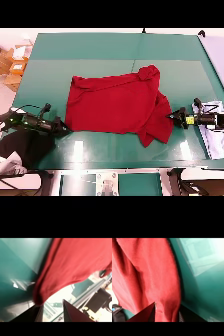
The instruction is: Fold the shirts.
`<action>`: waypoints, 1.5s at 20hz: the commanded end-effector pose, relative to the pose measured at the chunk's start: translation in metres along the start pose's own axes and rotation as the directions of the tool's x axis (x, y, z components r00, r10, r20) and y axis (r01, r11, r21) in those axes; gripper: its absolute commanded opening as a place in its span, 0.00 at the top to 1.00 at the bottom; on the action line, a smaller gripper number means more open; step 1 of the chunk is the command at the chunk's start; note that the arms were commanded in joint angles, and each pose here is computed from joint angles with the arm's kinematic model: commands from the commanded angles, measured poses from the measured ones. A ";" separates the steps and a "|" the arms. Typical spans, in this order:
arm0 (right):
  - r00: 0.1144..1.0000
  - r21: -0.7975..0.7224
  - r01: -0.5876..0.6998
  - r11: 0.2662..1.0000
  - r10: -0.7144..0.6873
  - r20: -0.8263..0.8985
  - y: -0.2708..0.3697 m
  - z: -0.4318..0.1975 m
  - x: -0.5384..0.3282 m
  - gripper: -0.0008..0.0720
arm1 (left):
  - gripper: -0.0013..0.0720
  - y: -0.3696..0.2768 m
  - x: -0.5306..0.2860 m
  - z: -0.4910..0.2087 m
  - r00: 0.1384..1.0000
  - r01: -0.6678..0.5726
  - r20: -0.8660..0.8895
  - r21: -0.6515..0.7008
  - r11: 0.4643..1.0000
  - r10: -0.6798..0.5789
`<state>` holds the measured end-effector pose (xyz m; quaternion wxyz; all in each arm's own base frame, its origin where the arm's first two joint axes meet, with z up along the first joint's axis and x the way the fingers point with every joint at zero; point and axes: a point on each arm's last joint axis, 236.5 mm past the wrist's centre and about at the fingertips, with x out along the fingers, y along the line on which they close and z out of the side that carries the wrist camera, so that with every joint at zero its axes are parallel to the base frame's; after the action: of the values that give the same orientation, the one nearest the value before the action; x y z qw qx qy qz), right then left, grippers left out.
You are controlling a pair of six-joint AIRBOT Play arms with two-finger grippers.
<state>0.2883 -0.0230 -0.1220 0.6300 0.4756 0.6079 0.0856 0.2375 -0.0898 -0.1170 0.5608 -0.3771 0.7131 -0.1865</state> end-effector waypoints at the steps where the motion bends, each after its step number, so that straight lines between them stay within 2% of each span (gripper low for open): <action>1: 1.000 -0.013 0.023 1.000 -0.023 -0.007 -0.005 -0.001 0.001 0.59 | 0.94 0.005 -0.002 0.048 0.983 -0.052 0.178 0.028 0.998 0.047; 2: 1.000 -0.017 0.013 1.000 -0.013 -0.015 -0.003 -0.003 0.001 0.74 | 0.95 0.001 -0.007 0.052 0.982 -0.063 0.180 0.048 0.997 0.053; 4: 1.000 -0.027 0.003 1.000 -0.004 -0.020 0.002 -0.006 -0.002 0.89 | 0.95 -0.009 -0.023 0.064 0.976 -0.082 0.208 0.089 0.993 0.062; 6: 1.000 -0.066 -0.008 0.998 0.008 0.013 0.017 0.002 -0.014 0.96 | 0.95 -0.030 -0.046 0.077 0.960 -0.098 0.274 0.143 0.985 0.056; 9: 0.983 -0.181 -0.094 0.979 0.120 0.138 0.080 0.026 -0.055 0.96 | 0.95 -0.076 -0.094 0.087 0.915 -0.140 0.402 0.257 0.956 0.027; 12: 0.933 -0.344 -0.177 0.922 0.268 0.240 0.160 0.034 -0.109 0.96 | 0.95 -0.120 -0.134 0.078 0.878 -0.183 0.478 0.361 0.915 -0.013; 14: 0.924 -0.379 -0.137 0.915 0.256 0.285 0.178 0.034 -0.131 0.96 | 0.95 -0.118 -0.135 0.066 0.891 -0.209 0.454 0.373 0.904 0.019; 16: 0.939 -0.343 -0.118 0.932 0.217 0.266 0.167 0.029 -0.126 0.96 | 0.95 -0.084 -0.116 0.054 0.914 -0.242 0.393 0.317 0.917 0.105; 17: 0.945 -0.329 -0.120 0.937 0.210 0.252 0.162 0.026 -0.120 0.96 | 0.80 -0.070 -0.103 0.051 0.918 -0.237 0.380 0.289 0.927 0.116; 18: 0.947 -0.310 -0.126 0.942 0.207 0.244 0.156 0.023 -0.114 0.96 | 0.41 -0.056 -0.090 0.047 0.921 -0.229 0.369 0.255 0.940 0.124; 19: 0.949 -0.297 -0.131 0.946 0.206 0.239 0.152 0.021 -0.109 0.96 | 0.33 -0.041 -0.075 0.044 0.924 -0.219 0.360 0.219 0.951 0.130; 22: 0.953 -0.274 -0.130 0.953 0.197 0.232 0.143 0.019 -0.101 0.96 | 0.33 -0.026 -0.034 0.042 0.936 -0.119 0.349 0.168 0.979 0.054; 27: 0.953 -0.274 -0.132 0.953 0.198 0.229 0.143 0.018 -0.101 0.96 | 0.34 -0.027 0.031 0.028 0.978 -0.095 0.202 0.171 0.981 0.060; 29: 0.953 -0.274 -0.132 0.953 0.197 0.228 0.143 0.018 -0.101 0.96 | 0.34 -0.042 0.045 0.026 0.982 -0.055 0.186 0.190 0.980 0.019; 30: 0.954 -0.274 -0.133 0.952 0.198 0.226 0.143 0.017 -0.101 0.96 | 0.47 -0.052 0.044 0.027 0.982 -0.025 0.188 0.206 0.978 -0.014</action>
<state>0.3466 -0.0256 0.0449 0.7499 0.4464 0.4633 0.1542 0.2742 -0.1350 -0.1109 0.6627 -0.3288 0.6392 -0.2102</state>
